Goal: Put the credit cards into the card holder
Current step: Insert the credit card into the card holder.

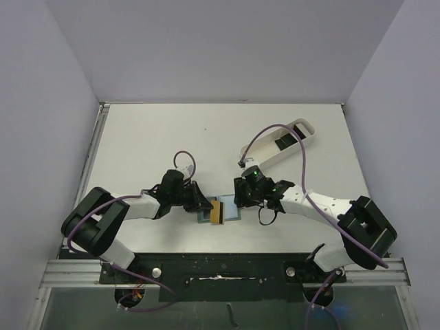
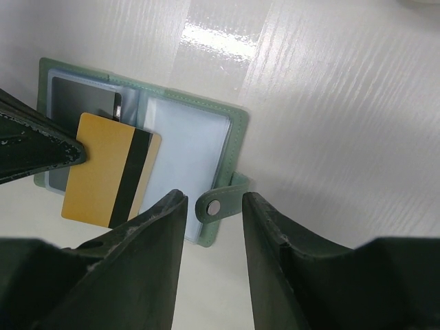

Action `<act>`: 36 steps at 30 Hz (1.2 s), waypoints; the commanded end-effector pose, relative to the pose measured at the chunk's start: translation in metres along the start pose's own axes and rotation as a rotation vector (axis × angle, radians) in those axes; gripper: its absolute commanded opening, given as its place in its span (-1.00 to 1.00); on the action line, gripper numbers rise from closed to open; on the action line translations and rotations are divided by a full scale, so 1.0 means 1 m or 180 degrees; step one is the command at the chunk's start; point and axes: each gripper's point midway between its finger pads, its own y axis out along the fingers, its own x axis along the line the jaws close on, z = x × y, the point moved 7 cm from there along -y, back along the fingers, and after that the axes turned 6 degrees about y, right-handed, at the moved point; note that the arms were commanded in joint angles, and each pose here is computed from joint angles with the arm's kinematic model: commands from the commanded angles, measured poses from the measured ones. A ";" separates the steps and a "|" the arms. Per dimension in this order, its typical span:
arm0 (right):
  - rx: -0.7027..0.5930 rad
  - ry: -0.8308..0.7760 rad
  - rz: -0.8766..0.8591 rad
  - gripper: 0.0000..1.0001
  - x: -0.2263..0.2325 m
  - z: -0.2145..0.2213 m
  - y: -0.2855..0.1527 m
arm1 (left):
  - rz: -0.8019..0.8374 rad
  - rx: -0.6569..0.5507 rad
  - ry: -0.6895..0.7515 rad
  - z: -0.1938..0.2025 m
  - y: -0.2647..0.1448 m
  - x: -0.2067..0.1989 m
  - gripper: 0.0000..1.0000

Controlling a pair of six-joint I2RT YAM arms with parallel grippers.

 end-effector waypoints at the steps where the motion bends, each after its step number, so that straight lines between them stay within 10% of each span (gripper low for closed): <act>1: -0.0130 -0.0003 0.0016 -0.23 0.003 -0.007 0.004 | -0.0018 -0.0069 0.0124 -0.004 0.004 0.000 -1.00; 36: -0.0007 0.0094 0.0154 -0.79 -0.011 0.023 0.006 | -0.0035 -0.0375 -0.0034 -0.018 0.015 -0.007 -1.00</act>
